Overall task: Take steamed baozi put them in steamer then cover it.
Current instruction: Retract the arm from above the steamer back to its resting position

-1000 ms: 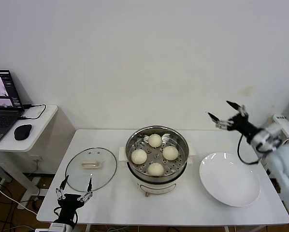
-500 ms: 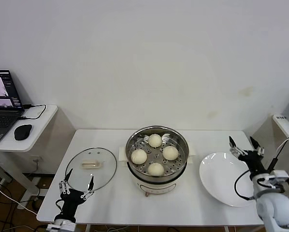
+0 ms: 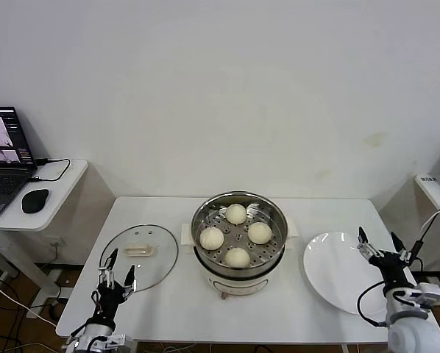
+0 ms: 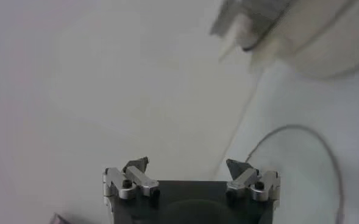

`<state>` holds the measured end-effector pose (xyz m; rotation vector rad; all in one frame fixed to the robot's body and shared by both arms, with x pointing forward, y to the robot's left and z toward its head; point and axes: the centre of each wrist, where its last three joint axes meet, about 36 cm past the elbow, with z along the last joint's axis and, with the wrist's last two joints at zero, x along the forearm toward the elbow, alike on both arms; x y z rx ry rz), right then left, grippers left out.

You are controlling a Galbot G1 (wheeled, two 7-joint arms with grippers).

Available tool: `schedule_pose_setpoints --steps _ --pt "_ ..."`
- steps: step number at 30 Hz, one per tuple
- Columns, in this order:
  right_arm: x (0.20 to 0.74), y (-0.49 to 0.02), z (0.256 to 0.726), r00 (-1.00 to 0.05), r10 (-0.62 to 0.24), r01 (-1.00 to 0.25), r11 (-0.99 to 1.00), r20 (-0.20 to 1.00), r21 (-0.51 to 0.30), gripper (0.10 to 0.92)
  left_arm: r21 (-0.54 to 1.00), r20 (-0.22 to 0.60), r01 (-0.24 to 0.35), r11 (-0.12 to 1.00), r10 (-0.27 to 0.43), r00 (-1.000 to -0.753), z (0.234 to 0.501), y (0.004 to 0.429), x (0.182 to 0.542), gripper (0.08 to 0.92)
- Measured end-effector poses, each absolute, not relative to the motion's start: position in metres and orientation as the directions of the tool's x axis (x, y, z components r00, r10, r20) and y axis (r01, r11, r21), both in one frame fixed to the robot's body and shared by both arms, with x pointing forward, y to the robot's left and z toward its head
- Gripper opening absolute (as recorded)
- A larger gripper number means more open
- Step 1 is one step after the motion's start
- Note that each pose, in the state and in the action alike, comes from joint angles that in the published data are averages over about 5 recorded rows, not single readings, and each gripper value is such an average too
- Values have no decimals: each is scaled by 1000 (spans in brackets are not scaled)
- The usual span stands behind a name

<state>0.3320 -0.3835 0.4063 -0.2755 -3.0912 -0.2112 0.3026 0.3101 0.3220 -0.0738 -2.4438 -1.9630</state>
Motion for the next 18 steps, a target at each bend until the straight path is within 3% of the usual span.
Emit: schedule_pose_setpoints --steps 8,18 --pt "318 -378 402 -978 200 206 971 59 125 823 993 68 68 92 6 -998 306 328 323 823" --pt "309 -373 398 -973 221 227 967 68 117 823 997 71 70 28 -30 -997 296 337 346 823"
